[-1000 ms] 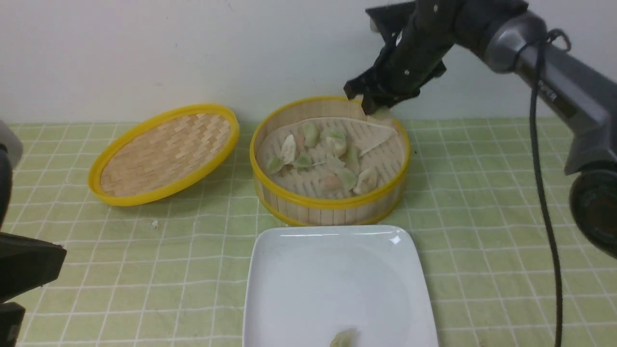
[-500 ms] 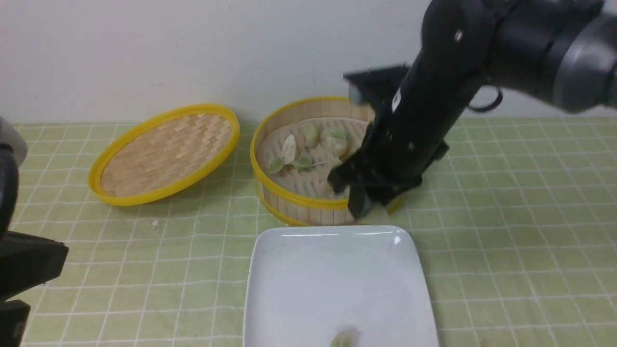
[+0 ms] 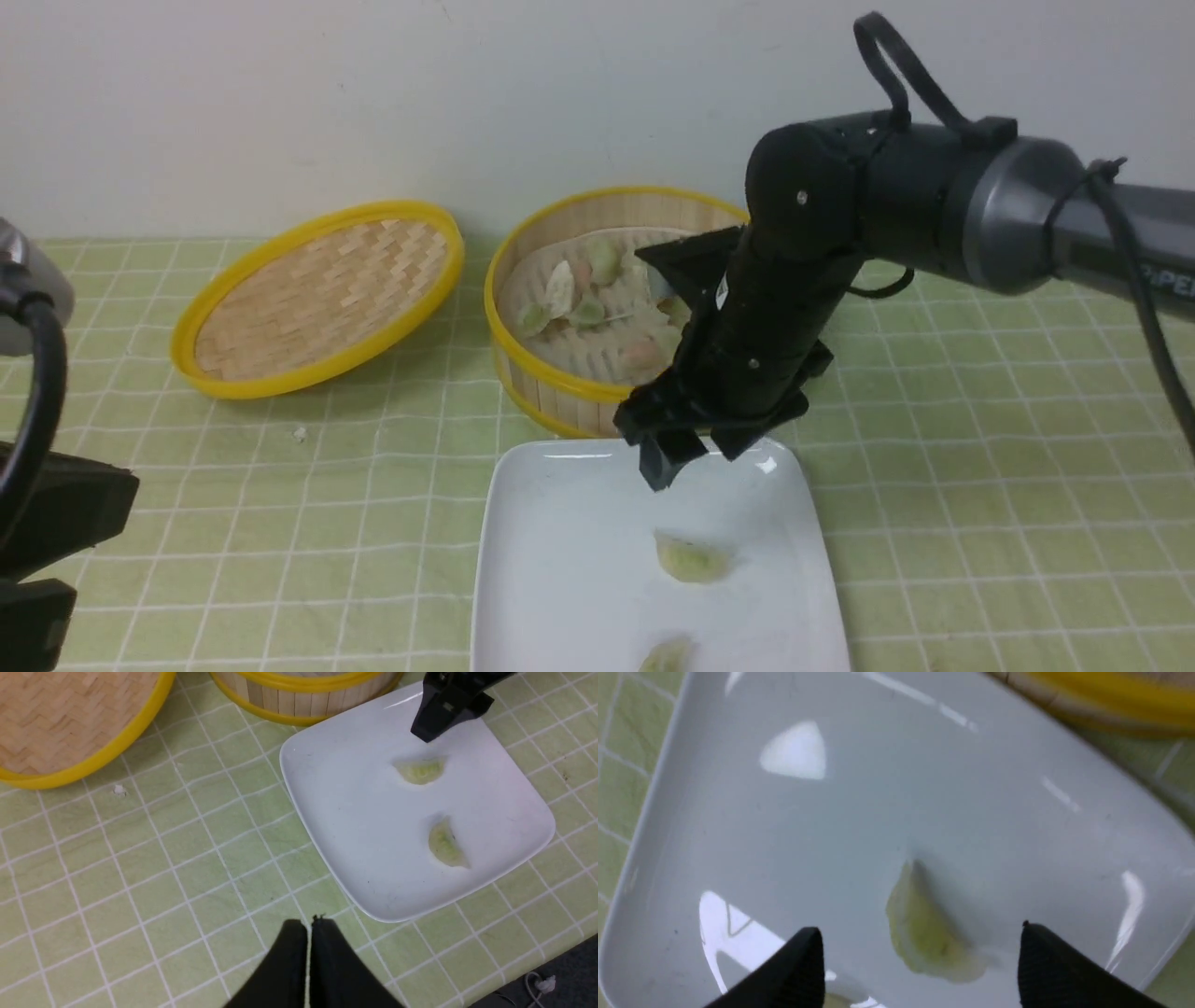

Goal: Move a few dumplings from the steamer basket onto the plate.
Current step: Use the right arm to put the dumpling into the plate, then use the right arm to grab a dumpling from inside the steamer

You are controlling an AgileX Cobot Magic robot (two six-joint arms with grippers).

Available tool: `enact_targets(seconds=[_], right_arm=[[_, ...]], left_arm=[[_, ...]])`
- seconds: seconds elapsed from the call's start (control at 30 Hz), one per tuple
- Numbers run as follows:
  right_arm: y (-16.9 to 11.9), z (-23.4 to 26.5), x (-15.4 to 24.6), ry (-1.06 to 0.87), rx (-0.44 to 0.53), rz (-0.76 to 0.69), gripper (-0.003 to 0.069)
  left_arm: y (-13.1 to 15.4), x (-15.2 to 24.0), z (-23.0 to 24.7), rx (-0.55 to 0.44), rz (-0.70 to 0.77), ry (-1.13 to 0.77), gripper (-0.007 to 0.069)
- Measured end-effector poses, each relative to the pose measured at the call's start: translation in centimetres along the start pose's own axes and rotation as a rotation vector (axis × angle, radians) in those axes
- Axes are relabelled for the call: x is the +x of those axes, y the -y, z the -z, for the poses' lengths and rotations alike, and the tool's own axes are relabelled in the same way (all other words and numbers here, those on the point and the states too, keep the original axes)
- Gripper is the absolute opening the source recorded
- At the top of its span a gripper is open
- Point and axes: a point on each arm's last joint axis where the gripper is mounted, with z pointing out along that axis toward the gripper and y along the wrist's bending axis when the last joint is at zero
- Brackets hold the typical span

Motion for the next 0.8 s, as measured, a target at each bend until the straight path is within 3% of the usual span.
enact_targets(seconds=[0.13,0.33,0.8], right_arm=[[2.4,2.3,-3.2,0.125,0.027,-0.041,0.0563],[7.2,0.8,-7.1,0.185,0.103,-0.076,0.0569],[9.6,-6.7,-9.0,0.081,0.158,-0.072,0.0564]], left_arm=[[0.0,0.0,0.0,-0.001,0.0,0.0,-0.0006],[0.0,0.0,0.0,-0.002,-0.001,0.0,-0.0006],[0.0,0.0,0.0,-0.003,-0.001,-0.005,-0.0006]])
